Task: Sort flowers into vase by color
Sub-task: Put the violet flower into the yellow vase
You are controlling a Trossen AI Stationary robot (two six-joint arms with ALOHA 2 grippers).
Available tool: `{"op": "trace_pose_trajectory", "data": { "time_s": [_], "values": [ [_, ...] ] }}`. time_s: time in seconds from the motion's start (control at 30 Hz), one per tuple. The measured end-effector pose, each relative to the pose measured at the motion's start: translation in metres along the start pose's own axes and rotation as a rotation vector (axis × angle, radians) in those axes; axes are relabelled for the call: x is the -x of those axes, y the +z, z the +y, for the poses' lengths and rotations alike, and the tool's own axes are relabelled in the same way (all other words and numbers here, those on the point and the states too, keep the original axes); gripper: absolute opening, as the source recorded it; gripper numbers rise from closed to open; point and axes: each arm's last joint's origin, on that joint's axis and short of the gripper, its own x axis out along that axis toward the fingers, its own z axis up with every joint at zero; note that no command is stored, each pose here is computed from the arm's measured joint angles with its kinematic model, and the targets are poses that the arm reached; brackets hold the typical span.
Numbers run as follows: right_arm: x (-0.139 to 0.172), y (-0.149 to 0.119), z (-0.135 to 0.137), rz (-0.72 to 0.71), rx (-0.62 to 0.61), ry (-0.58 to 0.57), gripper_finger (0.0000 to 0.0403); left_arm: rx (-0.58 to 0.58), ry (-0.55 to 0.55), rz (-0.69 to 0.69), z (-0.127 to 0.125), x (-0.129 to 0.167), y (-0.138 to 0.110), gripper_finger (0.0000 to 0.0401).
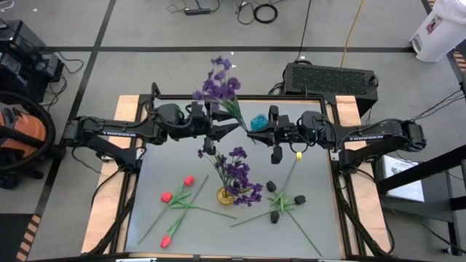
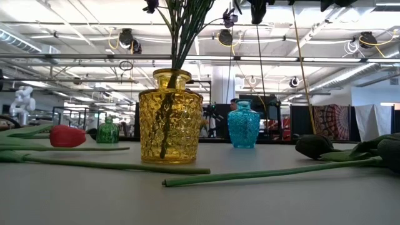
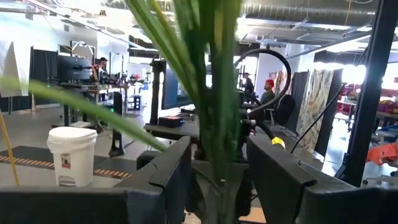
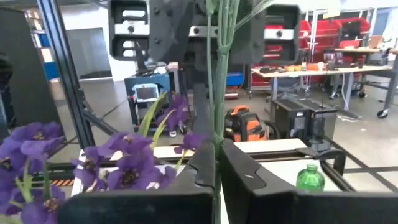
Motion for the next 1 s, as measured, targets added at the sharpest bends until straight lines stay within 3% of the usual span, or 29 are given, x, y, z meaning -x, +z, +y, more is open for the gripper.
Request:
{"op": "trace_pose_trajectory", "data": {
  "time_s": [1.0],
  "values": [
    [-0.0003, -0.0063, 0.0074, 0.060, -0.043, 0.021, 0.0000, -0.023, -0.089, -0.057, -0.0053, 0.0003, 0.0053, 0.0151]
  ]
}}
